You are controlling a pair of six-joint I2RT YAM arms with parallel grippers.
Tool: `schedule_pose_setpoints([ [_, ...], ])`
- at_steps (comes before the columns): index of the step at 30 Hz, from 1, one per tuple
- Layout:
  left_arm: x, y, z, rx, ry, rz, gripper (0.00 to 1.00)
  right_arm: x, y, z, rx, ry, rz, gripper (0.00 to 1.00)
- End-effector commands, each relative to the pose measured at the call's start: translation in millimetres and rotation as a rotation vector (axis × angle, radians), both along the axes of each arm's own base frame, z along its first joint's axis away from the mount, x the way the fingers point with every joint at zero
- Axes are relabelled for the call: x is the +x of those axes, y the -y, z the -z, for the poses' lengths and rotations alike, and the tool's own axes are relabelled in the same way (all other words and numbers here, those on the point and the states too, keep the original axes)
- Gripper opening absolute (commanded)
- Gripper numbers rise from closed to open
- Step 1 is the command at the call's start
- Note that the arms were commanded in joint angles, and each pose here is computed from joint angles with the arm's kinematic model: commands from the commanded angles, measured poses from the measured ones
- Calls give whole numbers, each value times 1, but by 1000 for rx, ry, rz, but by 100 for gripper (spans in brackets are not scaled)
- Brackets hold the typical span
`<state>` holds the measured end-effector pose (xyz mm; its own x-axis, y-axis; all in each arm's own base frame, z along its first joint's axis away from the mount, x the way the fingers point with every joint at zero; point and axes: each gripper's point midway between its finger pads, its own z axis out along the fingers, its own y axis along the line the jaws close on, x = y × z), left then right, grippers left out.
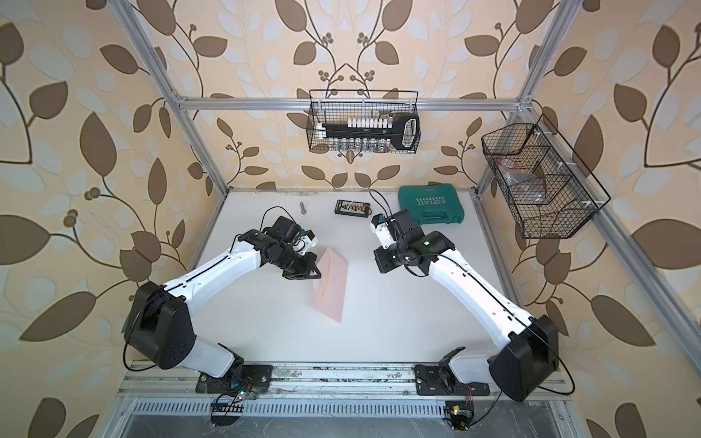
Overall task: Fold the letter paper in half and place it into the envelope
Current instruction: Place the letter paper in the envelope, then fold the envelope flap on the envelope.
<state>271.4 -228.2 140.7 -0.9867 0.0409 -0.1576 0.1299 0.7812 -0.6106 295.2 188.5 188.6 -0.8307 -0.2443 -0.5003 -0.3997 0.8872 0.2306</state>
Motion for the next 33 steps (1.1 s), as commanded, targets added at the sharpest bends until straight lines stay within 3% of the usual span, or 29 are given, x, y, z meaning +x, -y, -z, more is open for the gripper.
schedule_pose_setpoints([
  [1,24,33,-47,-248,85,-41,0,-29,-31,9,274,-262,58,12],
  [5,33,33,-46,-212,61,-63,0,-28,-41,13,356,-279,71,15],
  [18,20,8,57,122,-123,-76,0,-12,-59,89,341,-395,172,7],
  [26,18,9,66,192,-110,-87,0,-12,-78,150,265,-460,214,0],
  [33,14,10,63,244,-70,-81,0,-13,-57,181,136,-463,293,0],
])
